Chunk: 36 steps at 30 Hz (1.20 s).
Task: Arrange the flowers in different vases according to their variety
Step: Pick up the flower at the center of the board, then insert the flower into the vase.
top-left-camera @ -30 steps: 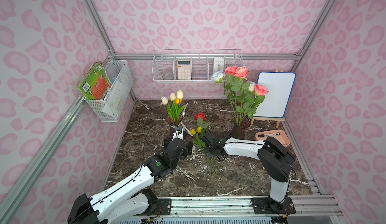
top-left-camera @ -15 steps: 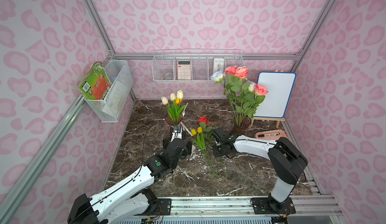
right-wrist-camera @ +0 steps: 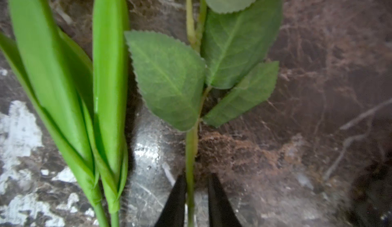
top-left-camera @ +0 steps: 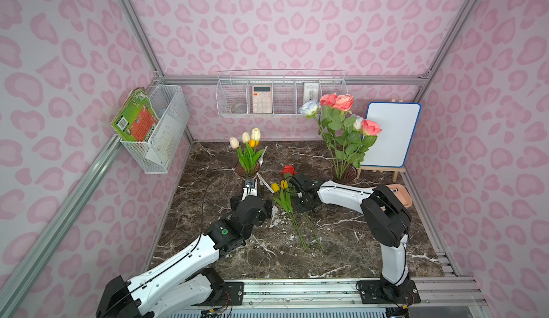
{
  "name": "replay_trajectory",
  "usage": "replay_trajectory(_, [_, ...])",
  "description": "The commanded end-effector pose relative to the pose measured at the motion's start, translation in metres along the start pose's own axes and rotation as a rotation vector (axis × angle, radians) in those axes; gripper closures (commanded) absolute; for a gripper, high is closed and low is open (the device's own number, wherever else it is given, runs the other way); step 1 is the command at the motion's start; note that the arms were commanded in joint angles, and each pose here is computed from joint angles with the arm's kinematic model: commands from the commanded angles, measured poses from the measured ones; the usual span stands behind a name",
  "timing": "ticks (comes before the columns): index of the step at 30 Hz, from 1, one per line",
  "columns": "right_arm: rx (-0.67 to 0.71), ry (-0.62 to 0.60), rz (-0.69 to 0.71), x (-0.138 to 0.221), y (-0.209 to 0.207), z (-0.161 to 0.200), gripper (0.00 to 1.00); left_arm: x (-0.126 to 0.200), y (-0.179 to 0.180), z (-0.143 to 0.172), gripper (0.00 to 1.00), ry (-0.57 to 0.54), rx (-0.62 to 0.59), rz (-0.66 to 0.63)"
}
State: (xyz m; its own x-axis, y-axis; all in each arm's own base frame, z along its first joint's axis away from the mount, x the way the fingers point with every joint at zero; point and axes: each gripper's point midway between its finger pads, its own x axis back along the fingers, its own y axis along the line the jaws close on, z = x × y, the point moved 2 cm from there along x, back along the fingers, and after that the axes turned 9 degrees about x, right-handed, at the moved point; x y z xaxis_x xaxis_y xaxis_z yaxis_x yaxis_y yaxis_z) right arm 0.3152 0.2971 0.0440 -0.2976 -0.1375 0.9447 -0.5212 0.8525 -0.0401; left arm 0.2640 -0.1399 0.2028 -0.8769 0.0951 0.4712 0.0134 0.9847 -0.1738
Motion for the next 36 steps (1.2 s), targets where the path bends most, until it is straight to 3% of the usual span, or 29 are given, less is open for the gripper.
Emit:
replay_trajectory(1, [0.009,-0.025,0.082,0.014,-0.013,-0.009,0.92,0.0,0.002,0.0,0.02,-0.003,-0.001,-0.007])
replay_trajectory(3, [0.014,-0.062,0.09,0.024,-0.015,-0.018,1.0,0.002,0.0,0.0,0.01,-0.005,-0.003,0.011])
replay_trajectory(8, [0.047,-0.226,0.049,0.069,-0.012,-0.044,1.0,0.009,0.001,-0.002,0.01,-0.037,0.01,0.051])
replay_trajectory(14, [0.095,-0.509,-0.079,0.156,-0.001,-0.079,1.0,0.01,0.002,-0.004,0.01,-0.043,0.018,0.052])
replay_trajectory(23, [0.198,-0.908,-0.257,0.264,0.015,-0.09,1.0,0.013,0.004,-0.004,0.02,-0.055,0.028,0.061])
replay_trajectory(28, [0.192,-1.161,-0.243,0.333,0.002,-0.09,1.0,0.013,0.003,-0.003,0.01,-0.058,0.026,0.064])
replay_trajectory(36, [0.091,-1.39,-0.121,0.407,-0.051,-0.085,1.0,0.01,0.002,-0.001,0.02,-0.052,0.021,0.065])
